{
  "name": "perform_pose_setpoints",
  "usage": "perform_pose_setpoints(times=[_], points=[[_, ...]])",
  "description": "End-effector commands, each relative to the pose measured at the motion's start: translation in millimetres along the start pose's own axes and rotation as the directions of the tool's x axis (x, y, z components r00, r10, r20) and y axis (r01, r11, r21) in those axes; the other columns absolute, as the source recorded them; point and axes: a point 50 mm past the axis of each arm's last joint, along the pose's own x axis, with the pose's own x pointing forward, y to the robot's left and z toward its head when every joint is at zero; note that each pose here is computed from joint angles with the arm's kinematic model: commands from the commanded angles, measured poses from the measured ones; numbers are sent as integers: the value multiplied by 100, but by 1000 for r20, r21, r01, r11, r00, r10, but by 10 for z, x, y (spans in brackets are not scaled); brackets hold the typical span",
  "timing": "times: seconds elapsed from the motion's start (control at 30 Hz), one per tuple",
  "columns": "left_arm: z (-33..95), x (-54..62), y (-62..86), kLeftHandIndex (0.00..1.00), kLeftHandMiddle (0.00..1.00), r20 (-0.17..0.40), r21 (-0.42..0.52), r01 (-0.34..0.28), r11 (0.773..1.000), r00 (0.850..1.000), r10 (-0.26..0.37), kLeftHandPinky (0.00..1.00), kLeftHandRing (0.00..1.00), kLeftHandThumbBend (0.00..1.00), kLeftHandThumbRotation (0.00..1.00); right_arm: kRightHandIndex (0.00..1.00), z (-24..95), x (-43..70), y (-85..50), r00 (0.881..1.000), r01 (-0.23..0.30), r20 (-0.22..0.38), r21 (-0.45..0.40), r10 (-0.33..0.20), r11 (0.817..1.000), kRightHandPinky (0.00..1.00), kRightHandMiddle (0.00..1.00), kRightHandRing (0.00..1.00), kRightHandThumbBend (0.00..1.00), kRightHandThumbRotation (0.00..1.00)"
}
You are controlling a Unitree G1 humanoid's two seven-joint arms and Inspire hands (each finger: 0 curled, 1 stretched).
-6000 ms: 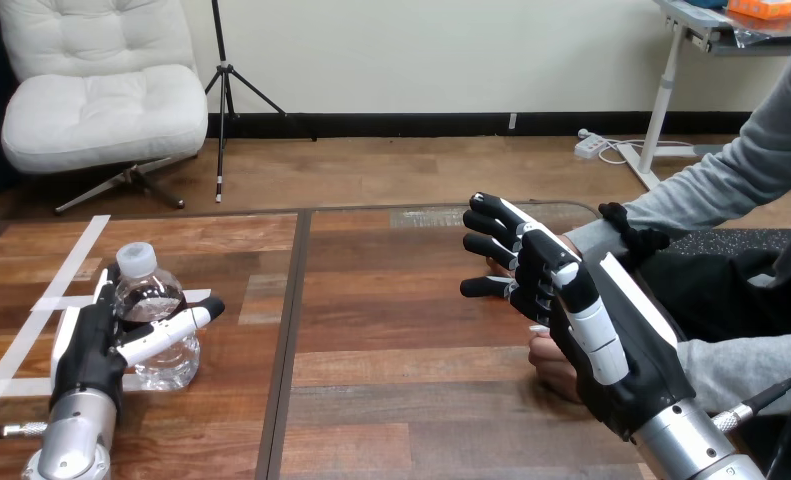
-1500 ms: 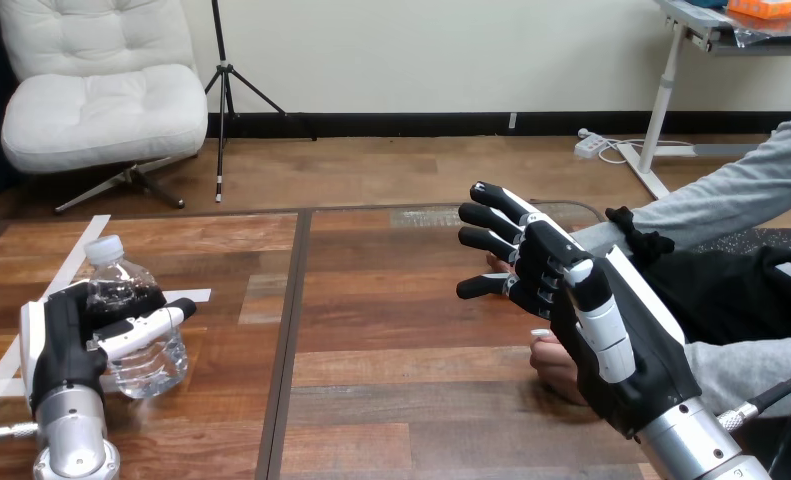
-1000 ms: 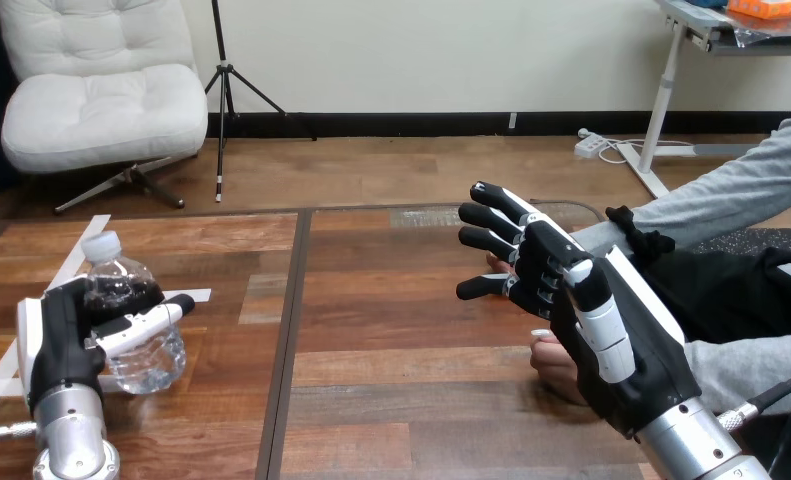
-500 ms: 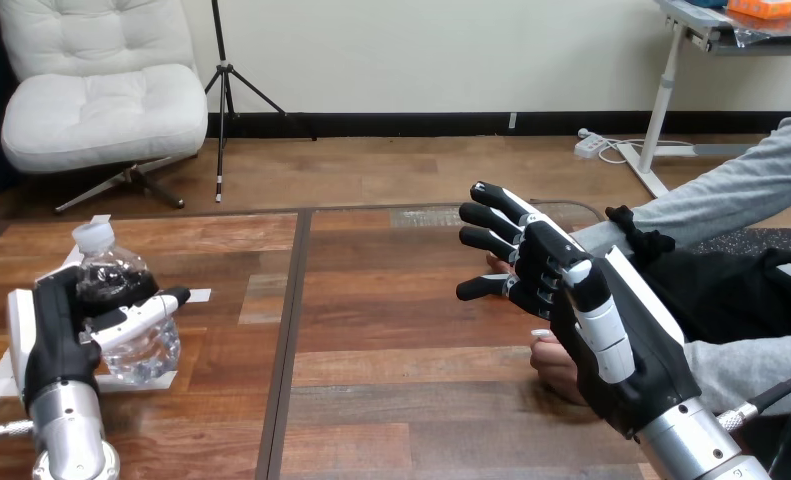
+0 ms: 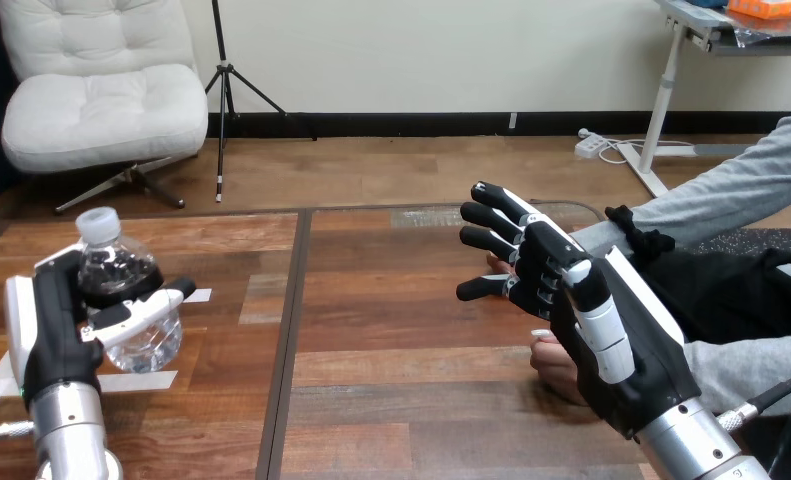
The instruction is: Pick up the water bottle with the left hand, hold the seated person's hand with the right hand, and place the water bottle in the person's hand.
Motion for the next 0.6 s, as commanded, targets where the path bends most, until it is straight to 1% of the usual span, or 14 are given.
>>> perform_pose_setpoints(times=[0.0,0.1,0.2,0.57], points=[[342,134,-20,39,38,202,-8,-3,1000,979,4,29,33,77,0,93,93,76,-15,998,4,57,-16,-4,1000,69,92,91,99,97],[368,122,-17,39,37,235,-4,-3,1000,972,4,28,32,78,0,92,91,76,-15,998,5,56,-15,-4,1000,69,91,91,100,96],[389,116,-20,38,37,253,-6,-3,1000,968,4,27,32,79,0,92,88,77,-16,999,5,54,-19,-4,1000,69,91,90,100,95],[446,97,-23,38,36,290,7,8,1000,957,-10,26,31,79,0,91,83,75,-28,999,2,54,-70,2,998,67,89,88,100,94]])
